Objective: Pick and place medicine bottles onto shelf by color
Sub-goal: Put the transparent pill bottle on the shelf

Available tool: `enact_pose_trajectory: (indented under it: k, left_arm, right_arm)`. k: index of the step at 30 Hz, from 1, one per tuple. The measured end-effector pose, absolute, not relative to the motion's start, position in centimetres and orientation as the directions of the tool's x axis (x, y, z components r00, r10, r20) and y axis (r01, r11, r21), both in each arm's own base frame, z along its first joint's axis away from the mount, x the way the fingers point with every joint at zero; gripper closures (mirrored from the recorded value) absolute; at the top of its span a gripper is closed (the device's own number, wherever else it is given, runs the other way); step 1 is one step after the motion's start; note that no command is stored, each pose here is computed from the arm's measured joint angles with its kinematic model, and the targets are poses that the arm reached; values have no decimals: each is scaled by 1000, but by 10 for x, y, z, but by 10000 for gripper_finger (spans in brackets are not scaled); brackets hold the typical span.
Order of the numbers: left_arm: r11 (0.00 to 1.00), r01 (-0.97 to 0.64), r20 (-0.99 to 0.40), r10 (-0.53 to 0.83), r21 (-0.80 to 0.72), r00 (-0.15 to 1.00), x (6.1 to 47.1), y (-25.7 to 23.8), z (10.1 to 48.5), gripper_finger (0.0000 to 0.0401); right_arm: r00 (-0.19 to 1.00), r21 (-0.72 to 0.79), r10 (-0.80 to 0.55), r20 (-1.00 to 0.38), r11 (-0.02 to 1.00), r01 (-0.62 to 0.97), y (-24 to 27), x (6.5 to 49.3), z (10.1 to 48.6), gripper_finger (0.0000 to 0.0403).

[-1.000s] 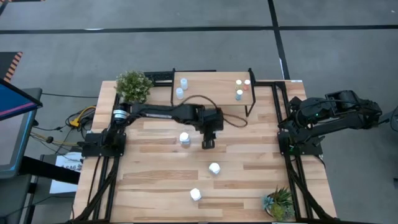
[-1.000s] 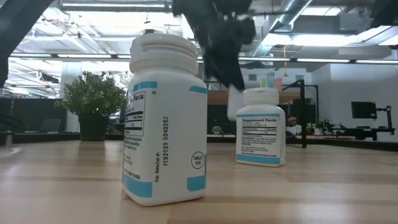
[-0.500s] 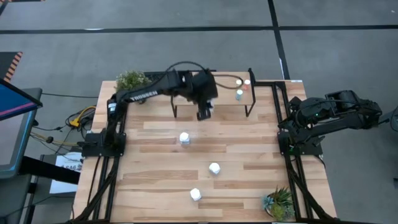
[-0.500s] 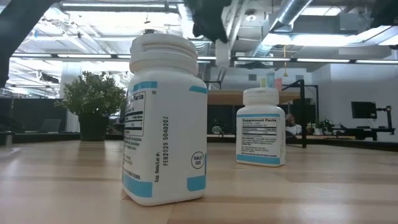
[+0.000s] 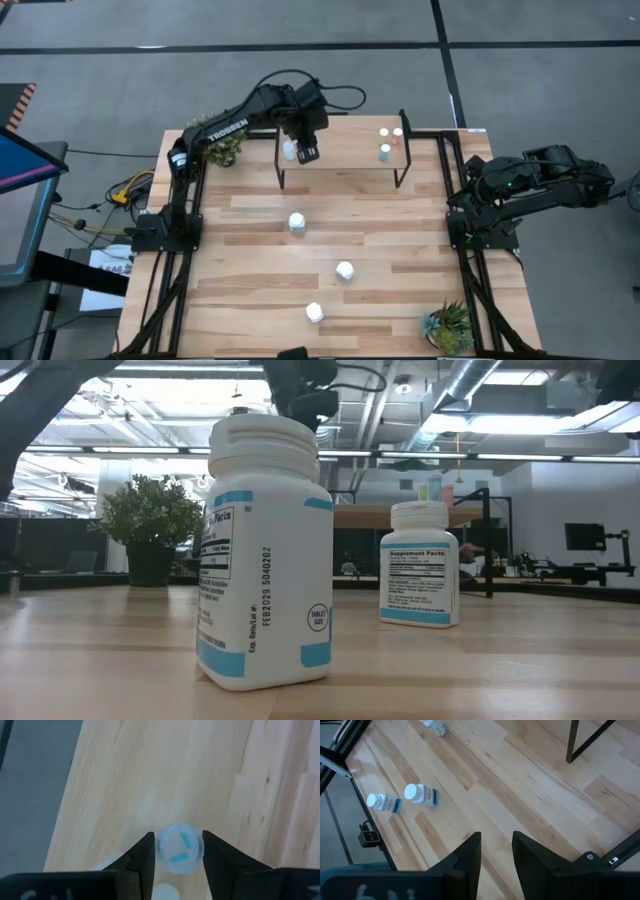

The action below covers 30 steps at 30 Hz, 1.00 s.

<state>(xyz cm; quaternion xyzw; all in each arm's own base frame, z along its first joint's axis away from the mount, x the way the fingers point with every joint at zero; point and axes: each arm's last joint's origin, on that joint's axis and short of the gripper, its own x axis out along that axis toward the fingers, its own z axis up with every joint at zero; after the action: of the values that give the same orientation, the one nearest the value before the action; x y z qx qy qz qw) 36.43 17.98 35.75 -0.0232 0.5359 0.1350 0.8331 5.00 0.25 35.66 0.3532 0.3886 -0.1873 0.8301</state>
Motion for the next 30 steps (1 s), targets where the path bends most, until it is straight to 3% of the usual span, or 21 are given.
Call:
enact_pose_trajectory:
  k: [30]
  left_arm:
    - [976, -180, -915, 180, 121, 362, 360, 195, 340, 287]
  right_arm:
    - [622, 436, -37, -782, 681, 589, 2, 49, 356, 269]
